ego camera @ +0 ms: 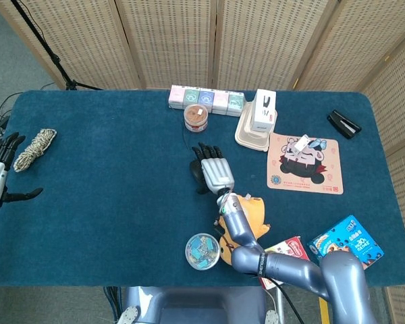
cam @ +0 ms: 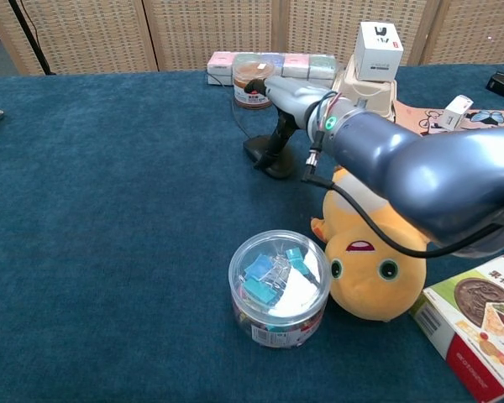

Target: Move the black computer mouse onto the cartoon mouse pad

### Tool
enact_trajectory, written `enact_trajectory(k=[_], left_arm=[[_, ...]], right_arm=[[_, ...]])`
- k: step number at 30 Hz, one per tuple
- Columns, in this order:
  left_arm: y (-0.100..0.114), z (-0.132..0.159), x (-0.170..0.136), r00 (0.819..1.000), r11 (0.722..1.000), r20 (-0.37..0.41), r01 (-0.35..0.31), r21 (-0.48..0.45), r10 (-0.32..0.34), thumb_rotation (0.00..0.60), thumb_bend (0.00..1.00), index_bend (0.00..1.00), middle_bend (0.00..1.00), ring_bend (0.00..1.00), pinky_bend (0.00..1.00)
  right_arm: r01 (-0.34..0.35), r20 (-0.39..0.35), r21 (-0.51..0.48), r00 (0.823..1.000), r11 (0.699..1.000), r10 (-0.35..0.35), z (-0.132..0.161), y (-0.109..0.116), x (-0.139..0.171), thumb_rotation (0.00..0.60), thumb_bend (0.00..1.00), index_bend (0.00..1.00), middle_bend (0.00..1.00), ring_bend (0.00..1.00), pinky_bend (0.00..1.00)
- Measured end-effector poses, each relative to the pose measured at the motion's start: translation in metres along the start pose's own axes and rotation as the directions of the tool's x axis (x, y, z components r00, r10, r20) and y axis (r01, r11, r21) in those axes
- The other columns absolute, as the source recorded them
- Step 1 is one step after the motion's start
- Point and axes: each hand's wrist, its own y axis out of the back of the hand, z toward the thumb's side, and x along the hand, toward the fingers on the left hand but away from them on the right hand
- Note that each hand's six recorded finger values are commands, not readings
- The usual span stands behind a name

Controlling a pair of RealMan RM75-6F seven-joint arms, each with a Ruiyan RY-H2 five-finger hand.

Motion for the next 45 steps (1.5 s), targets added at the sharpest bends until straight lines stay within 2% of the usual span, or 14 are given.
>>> enact_trajectory(k=[7,14,25,28,30,33,43,45], left_arm=[[0.001,-0.002,0.001,1.000,1.000,0.000,0.002,-0.021,-0.002,0.600,0.00,0.00,0.00,0.00,0.00],[0.003,-0.003,0.000,1.000,1.000,0.001,0.000,-0.031,0.000,0.600,0.00,0.00,0.00,0.00,0.00],[0.002,-0.002,0.000,1.000,0.999,0.016,0.007,-0.044,-0.006,0.600,0.00,0.00,0.00,0.00,0.00],[0.001,-0.001,0.000,1.000,0.999,0.017,0.011,-0.039,-0.010,0.600,0.00,0.00,0.00,0.00,0.00],[-0.001,0.000,0.000,1.000,0.999,0.018,0.015,-0.037,-0.015,0.600,0.00,0.00,0.00,0.00,0.00],[-0.001,0.000,0.000,1.000,0.999,0.017,0.016,-0.035,-0.016,0.600,0.00,0.00,0.00,0.00,0.00],[-0.001,0.000,0.000,1.000,0.999,0.013,0.014,-0.034,-0.014,0.600,0.00,0.00,0.00,0.00,0.00],[-0.001,-0.001,0.000,1.000,0.999,0.012,0.012,-0.035,-0.012,0.600,0.00,0.00,0.00,0.00,0.00]], right_arm=[[-0.008,-0.004,0.002,1.000,1.000,0.008,0.010,-0.016,-0.010,0.600,0.00,0.00,0.00,0.00,0.00],[0.004,0.013,0.035,1.000,0.999,-0.005,0.002,-0.026,-0.018,0.600,0.00,0.00,0.00,0.00,0.00],[0.051,0.055,0.112,0.997,0.992,-0.058,-0.020,-0.025,-0.027,0.600,0.00,0.00,0.00,0.00,0.00],[0.054,0.080,0.102,0.995,0.993,-0.062,-0.028,-0.022,-0.027,0.600,0.00,0.01,0.00,0.00,0.08],[0.057,0.094,0.093,0.993,0.994,-0.065,-0.033,-0.019,-0.028,0.600,0.00,0.03,0.01,0.00,0.17],[0.062,0.109,0.086,0.991,0.994,-0.071,-0.038,-0.015,-0.028,0.600,0.00,0.06,0.04,0.04,0.24],[0.011,0.128,-0.007,0.992,1.000,-0.010,-0.040,-0.020,-0.030,0.600,0.00,0.17,0.17,0.16,0.34],[-0.001,0.130,-0.037,0.991,0.999,0.006,-0.040,-0.022,-0.031,0.600,0.03,0.20,0.21,0.21,0.36]])
